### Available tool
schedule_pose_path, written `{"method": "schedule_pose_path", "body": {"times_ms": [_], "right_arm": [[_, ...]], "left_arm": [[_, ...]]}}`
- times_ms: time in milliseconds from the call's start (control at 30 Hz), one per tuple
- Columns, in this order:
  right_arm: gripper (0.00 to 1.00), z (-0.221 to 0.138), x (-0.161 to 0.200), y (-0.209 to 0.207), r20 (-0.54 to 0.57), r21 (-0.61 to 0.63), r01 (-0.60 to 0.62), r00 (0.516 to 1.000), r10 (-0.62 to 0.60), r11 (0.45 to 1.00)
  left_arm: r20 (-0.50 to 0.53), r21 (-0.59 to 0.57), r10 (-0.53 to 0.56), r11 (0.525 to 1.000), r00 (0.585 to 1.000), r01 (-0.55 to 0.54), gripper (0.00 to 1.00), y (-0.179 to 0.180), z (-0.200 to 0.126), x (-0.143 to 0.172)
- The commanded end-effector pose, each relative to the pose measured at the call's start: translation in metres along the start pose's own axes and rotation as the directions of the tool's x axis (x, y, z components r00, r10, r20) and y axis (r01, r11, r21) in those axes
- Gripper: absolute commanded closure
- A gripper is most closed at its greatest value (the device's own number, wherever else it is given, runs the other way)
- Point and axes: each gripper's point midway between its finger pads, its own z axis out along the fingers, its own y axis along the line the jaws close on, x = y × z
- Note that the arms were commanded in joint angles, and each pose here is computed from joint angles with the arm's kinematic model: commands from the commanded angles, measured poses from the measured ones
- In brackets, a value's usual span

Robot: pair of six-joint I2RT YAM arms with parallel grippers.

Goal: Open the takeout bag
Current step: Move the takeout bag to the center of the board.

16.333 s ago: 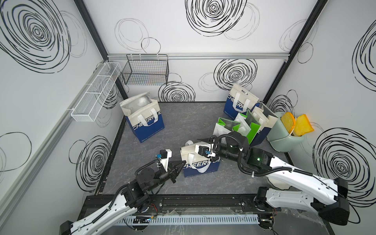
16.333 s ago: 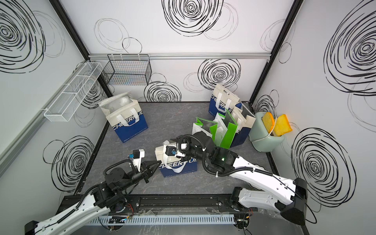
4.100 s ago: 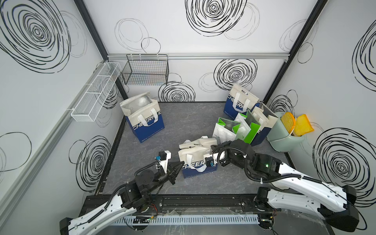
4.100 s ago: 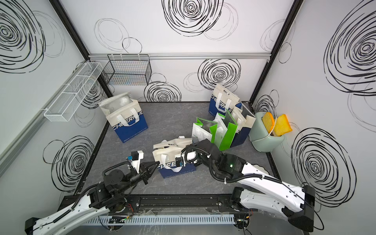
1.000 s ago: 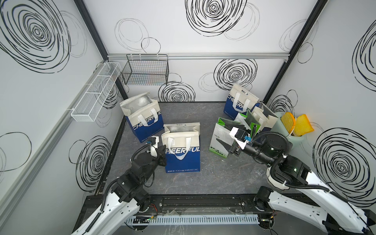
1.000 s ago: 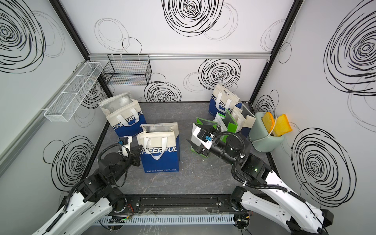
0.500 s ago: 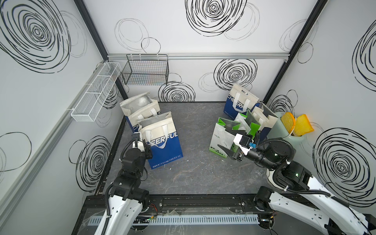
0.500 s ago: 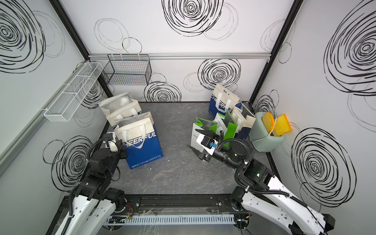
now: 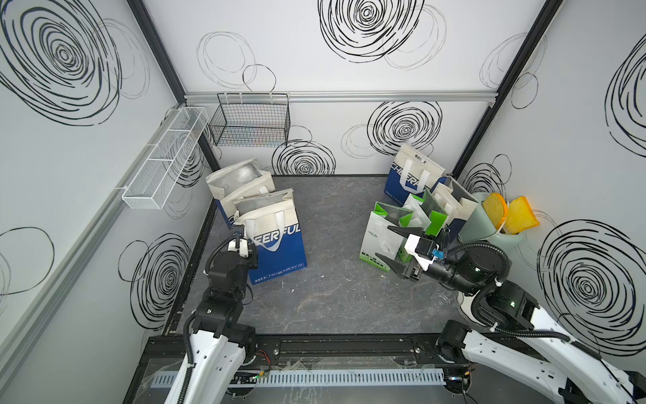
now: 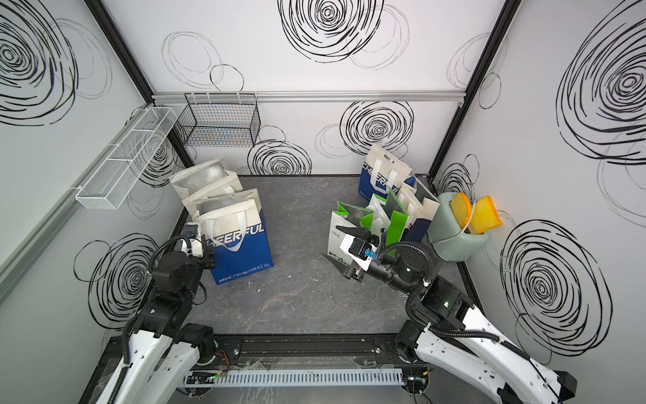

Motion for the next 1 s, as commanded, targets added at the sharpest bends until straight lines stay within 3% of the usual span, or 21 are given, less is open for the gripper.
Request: {"method": "schedule_pose_path", "body": {"times_ms": [0, 233, 400, 600, 733, 800, 900, 933, 967], "right_arm": [[0.29, 0.002, 0.003, 0.003, 0.004, -0.017, -0.02, 1.0, 0.02, 1.0], [0.29, 0.006, 0.007, 0.005, -0.004, -0.027, -0.03, 1.0, 0.03, 0.999], [0.29, 0.008, 0.007, 0.004, -0.016, -0.025, -0.022, 1.0, 0.021, 0.999], [0.29, 0.008, 0.009, 0.004, -0.023, -0.025, -0.024, 0.999, 0.024, 0.999], [0.29, 0.007, 0.01, 0.004, -0.024, -0.02, -0.025, 0.999, 0.025, 0.999], [0.29, 0.008, 0.01, 0.003, -0.024, -0.019, -0.024, 0.999, 0.024, 1.0], [0.29, 0.009, 0.01, 0.004, -0.022, -0.025, -0.026, 0.999, 0.026, 0.999], [0.29, 0.01, 0.01, 0.004, -0.023, -0.024, -0.027, 0.999, 0.026, 0.999], [0.29, 0.01, 0.01, 0.004, -0.023, -0.025, -0.029, 0.999, 0.029, 0.999]], "left_arm": [[0.221, -0.039, 0.022, 0.999, 0.975, -0.013, 1.0, 0.012, -0.011, -0.065], [0.257, -0.037, 0.065, 0.998, 0.964, -0.058, 1.0, 0.009, -0.011, -0.075], [0.257, -0.142, 0.117, 0.986, 0.959, -0.083, 1.0, 0.023, -0.014, -0.078], [0.219, -0.261, 0.106, 0.964, 0.97, -0.046, 1.0, 0.045, -0.019, -0.064], [0.188, -0.145, 0.039, 0.989, 0.981, -0.011, 1.0, 0.026, -0.015, -0.047], [0.166, -0.066, 0.019, 0.998, 0.986, -0.008, 0.7, 0.013, -0.015, -0.04], [0.121, 0.055, -0.024, 0.998, 0.992, 0.018, 0.72, -0.008, -0.016, -0.031], [0.108, 0.077, -0.044, 0.996, 0.993, 0.036, 0.69, -0.011, -0.017, -0.027], [0.098, 0.101, -0.057, 0.994, 0.994, 0.047, 0.59, -0.015, -0.019, -0.024]]}}
